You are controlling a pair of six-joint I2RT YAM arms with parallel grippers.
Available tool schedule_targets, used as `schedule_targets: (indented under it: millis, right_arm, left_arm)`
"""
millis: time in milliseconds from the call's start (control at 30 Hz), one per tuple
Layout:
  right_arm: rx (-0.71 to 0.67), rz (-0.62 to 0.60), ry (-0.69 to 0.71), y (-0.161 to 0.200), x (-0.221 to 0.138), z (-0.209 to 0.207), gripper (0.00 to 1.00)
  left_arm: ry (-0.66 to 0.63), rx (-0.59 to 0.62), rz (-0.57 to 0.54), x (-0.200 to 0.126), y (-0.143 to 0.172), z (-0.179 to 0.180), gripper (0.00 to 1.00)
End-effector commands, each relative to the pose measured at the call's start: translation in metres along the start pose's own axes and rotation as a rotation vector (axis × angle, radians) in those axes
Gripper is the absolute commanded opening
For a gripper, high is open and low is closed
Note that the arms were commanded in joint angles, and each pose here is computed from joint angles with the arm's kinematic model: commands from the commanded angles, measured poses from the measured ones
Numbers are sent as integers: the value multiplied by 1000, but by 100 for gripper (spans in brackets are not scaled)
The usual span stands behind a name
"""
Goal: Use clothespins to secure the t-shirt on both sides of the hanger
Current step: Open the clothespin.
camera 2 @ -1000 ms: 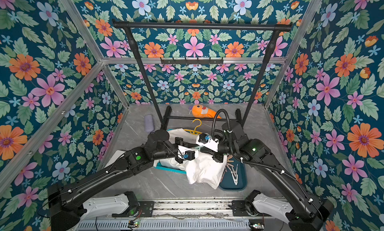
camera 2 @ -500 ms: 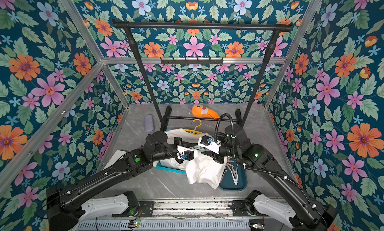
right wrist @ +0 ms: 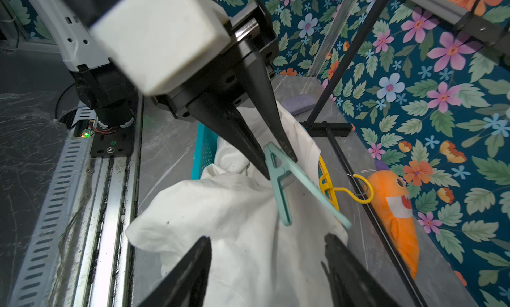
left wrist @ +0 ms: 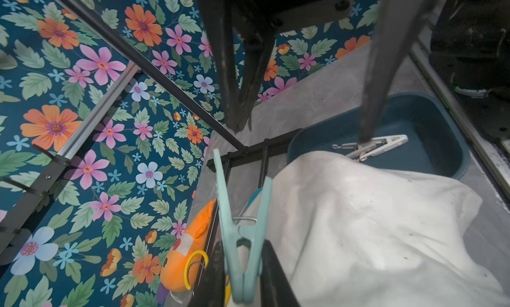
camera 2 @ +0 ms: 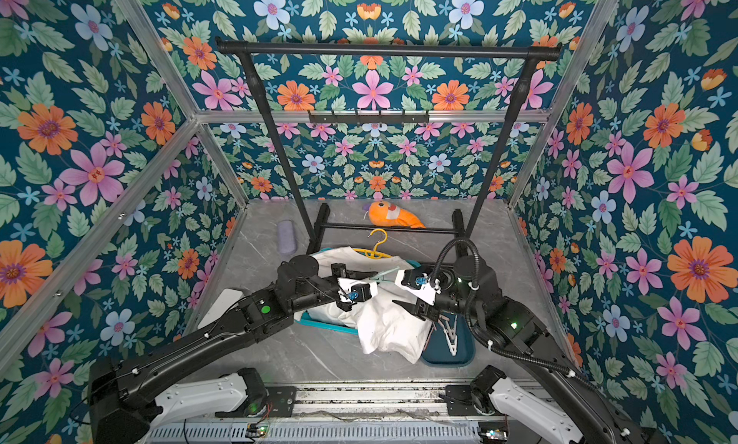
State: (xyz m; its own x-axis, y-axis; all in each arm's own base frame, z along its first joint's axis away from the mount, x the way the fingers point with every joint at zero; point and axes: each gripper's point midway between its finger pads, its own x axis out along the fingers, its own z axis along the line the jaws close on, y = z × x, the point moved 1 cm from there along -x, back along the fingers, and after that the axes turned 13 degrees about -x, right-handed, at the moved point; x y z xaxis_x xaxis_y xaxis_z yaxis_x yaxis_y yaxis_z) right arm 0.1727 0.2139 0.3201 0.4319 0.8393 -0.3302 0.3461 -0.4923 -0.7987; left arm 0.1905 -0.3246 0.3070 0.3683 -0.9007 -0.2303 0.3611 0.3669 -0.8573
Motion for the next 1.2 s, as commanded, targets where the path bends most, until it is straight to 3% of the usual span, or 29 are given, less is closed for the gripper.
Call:
schedule_targets:
  millis: [0,267,433,633,867,1167]
  right_arm:
    - [9,-117,127,-20,-12,-23,72]
    - [254,-587,127,-44,-67,-75,77]
    - [202,-766,28,-62,-75,-75,78]
    - [137,-806,-80,-78,-63,-65,82]
    - [140,-869,-37,-92,-61,-77,85]
    - [160,-920,-59,-117,-48,-82,87]
  left_arm:
    - [-12,-90,-134,-9,-24,13,0]
    - [72,-308,-423,-37,-64,29,0]
    - [191,-439,-621,-54,-102,29,0]
    - [273,-571,-845,-76,-134,40,0]
    - [304,-652,-918,-74,-142,50,0]
    - [337,-694,-910,-62,-144,48,0]
